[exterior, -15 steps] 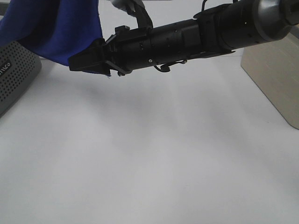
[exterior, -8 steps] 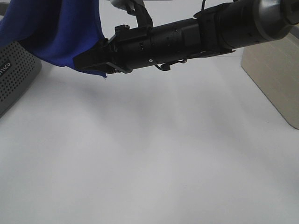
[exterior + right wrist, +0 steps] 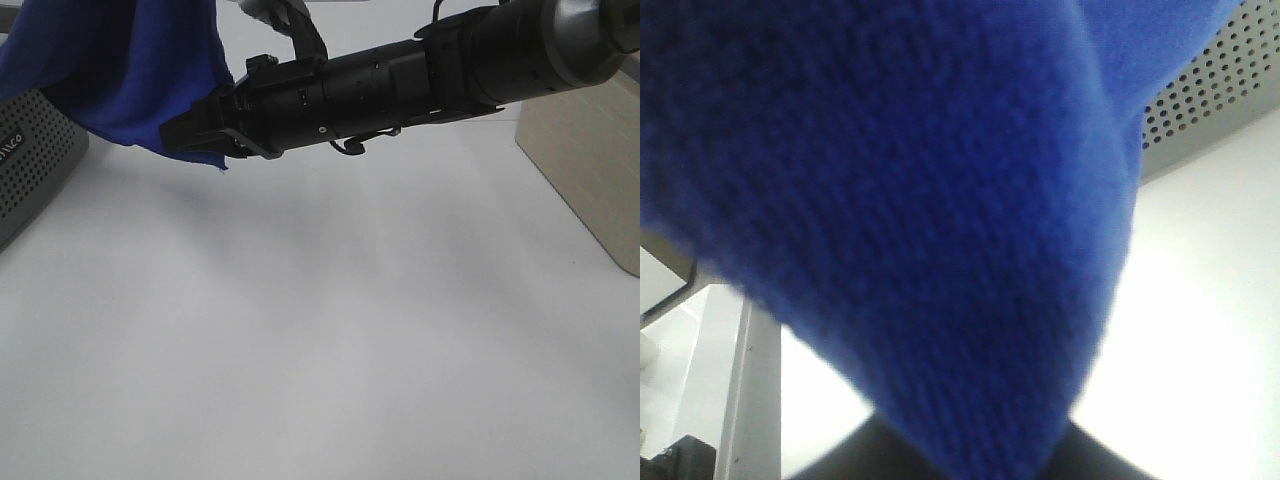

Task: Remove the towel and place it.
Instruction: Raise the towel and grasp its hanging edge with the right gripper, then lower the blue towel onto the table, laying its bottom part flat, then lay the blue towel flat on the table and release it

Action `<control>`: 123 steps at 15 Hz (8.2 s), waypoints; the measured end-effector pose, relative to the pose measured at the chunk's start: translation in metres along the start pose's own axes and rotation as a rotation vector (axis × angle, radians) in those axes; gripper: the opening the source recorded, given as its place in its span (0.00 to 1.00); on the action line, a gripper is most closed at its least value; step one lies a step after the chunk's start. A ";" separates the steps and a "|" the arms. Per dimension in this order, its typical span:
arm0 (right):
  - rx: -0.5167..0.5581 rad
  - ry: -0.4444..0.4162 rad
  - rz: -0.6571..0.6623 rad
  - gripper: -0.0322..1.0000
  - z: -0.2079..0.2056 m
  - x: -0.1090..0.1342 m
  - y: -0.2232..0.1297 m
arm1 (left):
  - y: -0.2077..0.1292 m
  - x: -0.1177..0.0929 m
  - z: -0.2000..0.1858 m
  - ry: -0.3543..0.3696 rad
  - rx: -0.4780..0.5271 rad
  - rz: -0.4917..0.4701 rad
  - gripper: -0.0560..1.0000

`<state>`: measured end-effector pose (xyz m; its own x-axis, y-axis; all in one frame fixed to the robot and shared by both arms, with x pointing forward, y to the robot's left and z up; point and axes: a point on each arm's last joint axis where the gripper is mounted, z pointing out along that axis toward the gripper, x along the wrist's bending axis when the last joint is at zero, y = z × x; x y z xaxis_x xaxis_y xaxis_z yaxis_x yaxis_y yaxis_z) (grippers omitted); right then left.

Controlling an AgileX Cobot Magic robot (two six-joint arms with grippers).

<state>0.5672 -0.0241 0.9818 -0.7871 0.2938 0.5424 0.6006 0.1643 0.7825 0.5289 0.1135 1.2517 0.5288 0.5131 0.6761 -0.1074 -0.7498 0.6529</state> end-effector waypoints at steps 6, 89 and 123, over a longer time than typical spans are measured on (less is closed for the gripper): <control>0.183 -0.160 0.051 0.05 -0.022 0.014 0.004 | 0.000 0.000 0.000 -0.001 -0.001 -0.002 0.05; 0.019 -0.803 -0.168 0.05 -0.184 0.100 0.211 | -0.062 0.126 0.039 0.150 0.137 -0.593 0.05; 0.421 -0.542 0.205 0.05 -0.205 0.149 0.057 | -0.111 -0.017 -0.109 -0.262 0.462 -0.877 0.05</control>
<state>0.4553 -0.1644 1.1697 -0.5372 0.7664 0.3521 0.8184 0.3726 0.4375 0.4403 0.2336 1.2044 0.4380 0.8925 -0.1076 0.7113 -0.2709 0.6486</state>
